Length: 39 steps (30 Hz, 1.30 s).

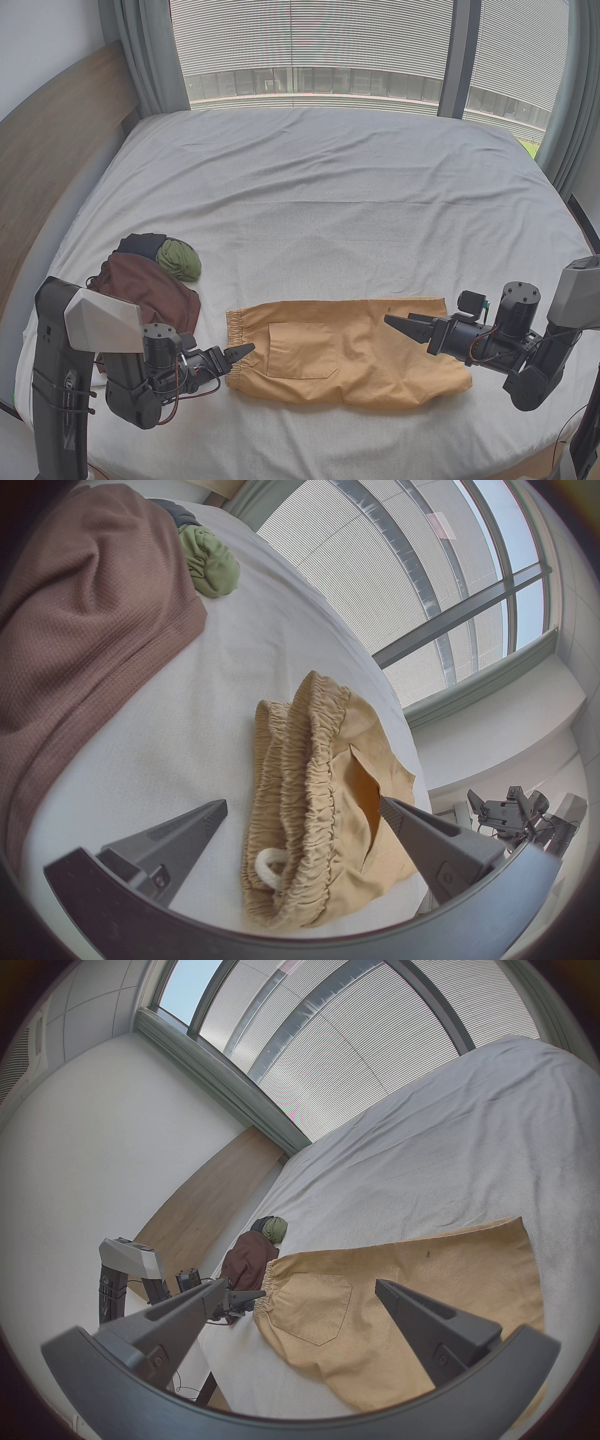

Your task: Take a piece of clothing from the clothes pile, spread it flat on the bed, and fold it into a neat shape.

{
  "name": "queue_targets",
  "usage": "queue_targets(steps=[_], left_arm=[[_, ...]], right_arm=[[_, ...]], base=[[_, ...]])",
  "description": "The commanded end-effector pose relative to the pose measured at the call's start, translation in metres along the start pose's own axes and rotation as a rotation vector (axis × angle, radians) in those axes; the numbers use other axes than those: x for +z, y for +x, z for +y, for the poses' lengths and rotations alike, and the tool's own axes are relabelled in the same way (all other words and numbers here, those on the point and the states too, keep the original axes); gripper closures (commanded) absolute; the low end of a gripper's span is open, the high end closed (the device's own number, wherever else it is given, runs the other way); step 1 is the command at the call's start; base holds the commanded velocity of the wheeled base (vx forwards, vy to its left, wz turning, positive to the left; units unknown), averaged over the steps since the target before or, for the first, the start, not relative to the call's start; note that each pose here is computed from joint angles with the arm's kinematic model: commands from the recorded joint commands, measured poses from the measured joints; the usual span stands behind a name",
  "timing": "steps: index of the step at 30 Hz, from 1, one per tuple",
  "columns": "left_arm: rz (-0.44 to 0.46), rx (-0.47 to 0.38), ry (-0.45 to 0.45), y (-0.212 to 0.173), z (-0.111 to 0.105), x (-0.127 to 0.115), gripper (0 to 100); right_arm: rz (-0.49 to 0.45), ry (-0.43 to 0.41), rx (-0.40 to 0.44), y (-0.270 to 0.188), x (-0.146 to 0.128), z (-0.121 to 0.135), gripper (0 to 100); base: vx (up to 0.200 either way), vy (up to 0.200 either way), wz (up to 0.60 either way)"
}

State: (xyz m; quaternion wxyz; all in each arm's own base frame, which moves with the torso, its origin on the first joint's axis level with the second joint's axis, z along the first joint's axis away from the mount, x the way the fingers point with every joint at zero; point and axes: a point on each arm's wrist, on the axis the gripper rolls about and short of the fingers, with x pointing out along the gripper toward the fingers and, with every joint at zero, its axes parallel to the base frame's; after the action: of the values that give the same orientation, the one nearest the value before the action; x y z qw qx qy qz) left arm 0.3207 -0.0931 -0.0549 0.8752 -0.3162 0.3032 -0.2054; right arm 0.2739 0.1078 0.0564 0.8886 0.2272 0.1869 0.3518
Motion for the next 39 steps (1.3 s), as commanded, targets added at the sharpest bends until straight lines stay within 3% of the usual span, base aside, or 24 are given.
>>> queue_targets(steps=[1, 20, 39], left_arm=[[0.004, -0.011, 0.008, 0.006, -0.003, -0.003, 0], [-0.011, -0.017, 0.021, 0.027, 0.000, -0.011, 0], [-0.012, -0.061, -0.054, 0.034, -0.010, -0.010, 0]], right_arm=[[-0.002, -0.001, 0.003, 0.000, 0.000, 0.001, 0], [-0.005, -0.004, 0.008, -0.001, 0.001, 0.003, 0], [-0.002, -0.003, 0.006, -0.001, 0.001, 0.002, 0]], base=[[0.000, 0.000, 0.00], [0.000, 0.000, 0.00], [0.000, 0.000, 0.00]])
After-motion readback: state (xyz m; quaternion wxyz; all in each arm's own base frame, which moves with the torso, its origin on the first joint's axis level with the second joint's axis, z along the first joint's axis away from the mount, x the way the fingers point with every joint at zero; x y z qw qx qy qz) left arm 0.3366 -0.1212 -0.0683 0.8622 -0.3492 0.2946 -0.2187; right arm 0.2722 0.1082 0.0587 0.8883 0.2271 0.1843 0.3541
